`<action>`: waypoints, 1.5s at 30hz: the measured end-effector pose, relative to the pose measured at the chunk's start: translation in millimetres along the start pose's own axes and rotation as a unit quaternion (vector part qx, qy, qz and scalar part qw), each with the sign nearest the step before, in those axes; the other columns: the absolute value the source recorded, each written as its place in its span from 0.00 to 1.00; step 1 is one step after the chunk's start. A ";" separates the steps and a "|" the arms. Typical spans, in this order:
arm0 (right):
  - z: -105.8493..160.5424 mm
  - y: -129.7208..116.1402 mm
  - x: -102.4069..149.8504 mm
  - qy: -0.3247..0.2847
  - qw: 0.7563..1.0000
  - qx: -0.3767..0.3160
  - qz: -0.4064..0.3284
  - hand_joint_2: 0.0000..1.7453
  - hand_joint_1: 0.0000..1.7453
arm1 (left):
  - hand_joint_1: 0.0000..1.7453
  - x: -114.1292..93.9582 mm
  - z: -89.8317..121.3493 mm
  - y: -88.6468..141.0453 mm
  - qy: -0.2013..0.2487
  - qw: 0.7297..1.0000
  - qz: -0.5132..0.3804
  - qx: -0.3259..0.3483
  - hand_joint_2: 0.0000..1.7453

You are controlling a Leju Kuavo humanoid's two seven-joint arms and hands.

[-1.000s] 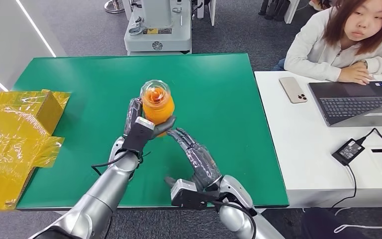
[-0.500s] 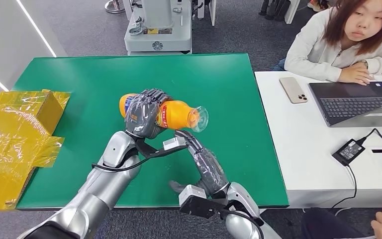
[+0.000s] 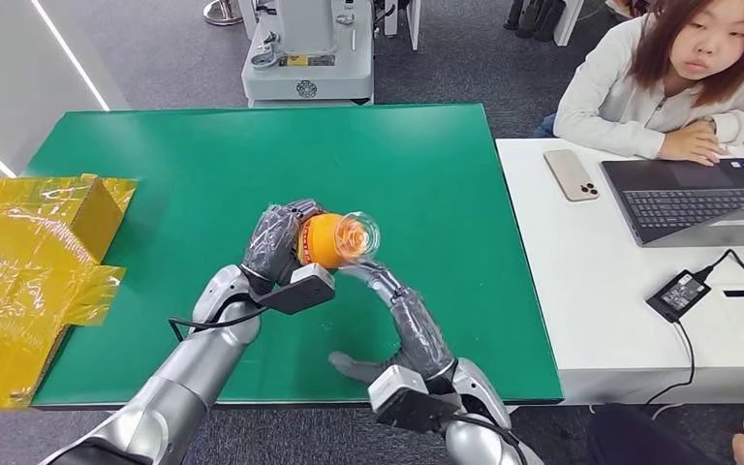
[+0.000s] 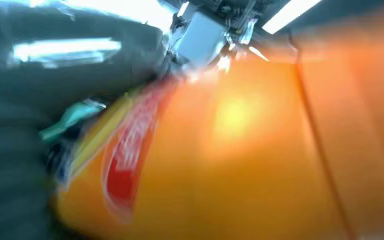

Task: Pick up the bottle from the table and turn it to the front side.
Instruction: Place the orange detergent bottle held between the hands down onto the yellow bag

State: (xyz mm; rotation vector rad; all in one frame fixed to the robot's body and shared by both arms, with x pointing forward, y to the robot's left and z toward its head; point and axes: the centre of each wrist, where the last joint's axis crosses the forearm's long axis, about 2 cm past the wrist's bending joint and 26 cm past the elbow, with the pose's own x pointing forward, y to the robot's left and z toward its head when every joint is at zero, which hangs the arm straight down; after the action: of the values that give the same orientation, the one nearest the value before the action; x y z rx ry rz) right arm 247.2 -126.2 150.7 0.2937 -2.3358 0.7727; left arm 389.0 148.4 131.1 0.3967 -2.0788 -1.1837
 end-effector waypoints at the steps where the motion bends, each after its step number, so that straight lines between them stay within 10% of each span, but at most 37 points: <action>1: -0.8 -2.0 -0.3 -0.002 1.000 -0.011 -0.014 1.00 0.00 | 1.00 -0.2 1.4 -1.6 0.002 1.000 0.006 -0.001 1.00; 22: -35.3 -70.7 -35.5 -0.010 0.986 -0.156 -0.065 1.00 0.00 | 1.00 13.3 20.4 -35.3 0.009 0.994 0.107 -0.012 1.00; 30: -37.7 -62.6 -33.6 -0.016 0.987 -0.154 -0.032 1.00 0.00 | 1.00 3.2 24.9 -22.5 0.039 0.993 -0.108 0.003 1.00; 45: 5.0 -47.9 -4.3 -0.045 0.986 -0.158 0.030 1.00 0.00 | 1.00 -57.6 73.0 7.2 0.058 0.896 -0.414 -0.147 1.00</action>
State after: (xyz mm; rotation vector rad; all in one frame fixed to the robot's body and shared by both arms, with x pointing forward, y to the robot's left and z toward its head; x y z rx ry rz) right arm 266.7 -167.5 166.5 0.1218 -2.5169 0.4119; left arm 378.9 230.7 88.3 1.2477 -1.5949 -1.8625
